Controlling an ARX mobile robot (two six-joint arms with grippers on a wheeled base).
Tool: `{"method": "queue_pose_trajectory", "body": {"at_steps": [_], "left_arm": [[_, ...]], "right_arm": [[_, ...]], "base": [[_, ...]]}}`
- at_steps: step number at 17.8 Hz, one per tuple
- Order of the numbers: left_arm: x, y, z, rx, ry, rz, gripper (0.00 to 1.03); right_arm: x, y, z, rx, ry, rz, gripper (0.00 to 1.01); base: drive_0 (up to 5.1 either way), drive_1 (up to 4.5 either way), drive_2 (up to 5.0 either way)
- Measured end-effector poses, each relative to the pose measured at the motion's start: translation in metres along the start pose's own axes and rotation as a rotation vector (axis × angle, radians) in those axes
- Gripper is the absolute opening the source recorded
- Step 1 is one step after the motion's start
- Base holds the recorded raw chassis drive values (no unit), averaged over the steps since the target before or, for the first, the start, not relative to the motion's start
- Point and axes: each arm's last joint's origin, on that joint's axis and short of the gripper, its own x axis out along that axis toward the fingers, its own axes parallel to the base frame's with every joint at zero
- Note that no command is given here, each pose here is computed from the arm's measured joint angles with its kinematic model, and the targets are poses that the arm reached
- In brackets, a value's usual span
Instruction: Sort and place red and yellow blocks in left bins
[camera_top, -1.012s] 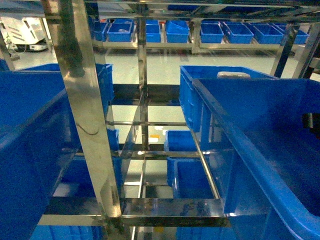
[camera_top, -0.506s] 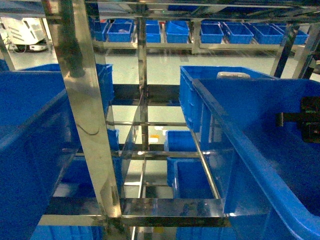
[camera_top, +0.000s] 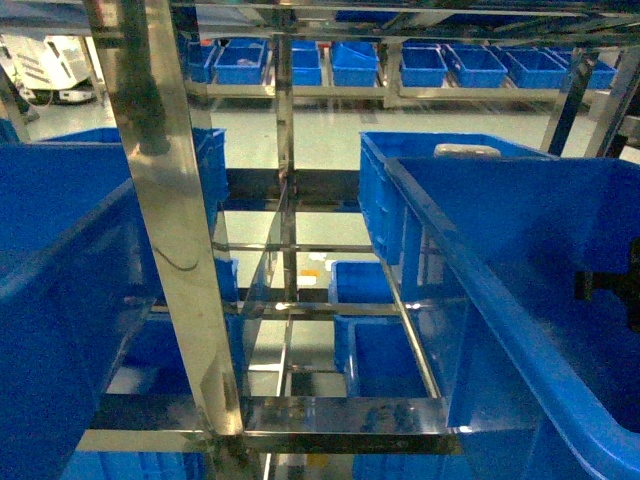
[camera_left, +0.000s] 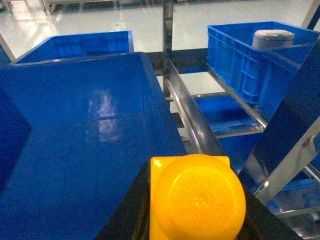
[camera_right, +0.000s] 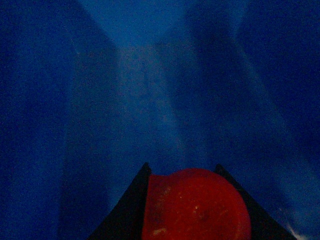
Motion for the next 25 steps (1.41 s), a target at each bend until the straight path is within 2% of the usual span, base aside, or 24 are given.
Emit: {"method": "queue_pose_trajectory", "body": {"at_steps": [1, 3, 6, 7, 8, 14, 20, 22, 25], "left_arm": [[0.0, 0.0, 0.0, 0.0, 0.0, 0.0, 0.26], [0.0, 0.0, 0.0, 0.0, 0.0, 0.0, 0.26], [0.0, 0.0, 0.0, 0.0, 0.0, 0.0, 0.26], [0.0, 0.0, 0.0, 0.0, 0.0, 0.0, 0.26], [0.0, 0.0, 0.0, 0.0, 0.0, 0.001, 0.26], [0.0, 0.0, 0.0, 0.0, 0.0, 0.0, 0.26], [0.0, 0.0, 0.0, 0.0, 0.0, 0.0, 0.26], [0.0, 0.0, 0.0, 0.0, 0.0, 0.0, 0.26], [0.0, 0.0, 0.0, 0.0, 0.0, 0.0, 0.26]], "right_arm": [[-0.002, -0.002, 0.003, 0.003, -0.028, 0.021, 0.28], [-0.005, -0.007, 0.008, -0.001, -0.047, 0.034, 0.28], [-0.005, -0.008, 0.012, -0.006, -0.009, 0.084, 0.28], [-0.005, -0.005, 0.02, 0.007, -0.003, 0.151, 0.28], [-0.007, -0.003, 0.027, 0.023, -0.017, 0.191, 0.28], [-0.006, -0.008, 0.029, 0.036, -0.004, 0.195, 0.28], [-0.005, -0.012, 0.031, 0.041, -0.024, 0.171, 0.28], [-0.001, -0.014, 0.028, 0.045, -0.024, 0.151, 0.28], [0.0, -0.015, 0.014, 0.051, 0.003, 0.138, 0.28]], "base": [[0.0, 0.0, 0.0], [0.0, 0.0, 0.0], [0.0, 0.0, 0.0], [0.0, 0.0, 0.0], [0.0, 0.0, 0.0], [0.0, 0.0, 0.0], [0.0, 0.0, 0.0], [0.0, 0.0, 0.0], [0.0, 0.0, 0.0]]}}
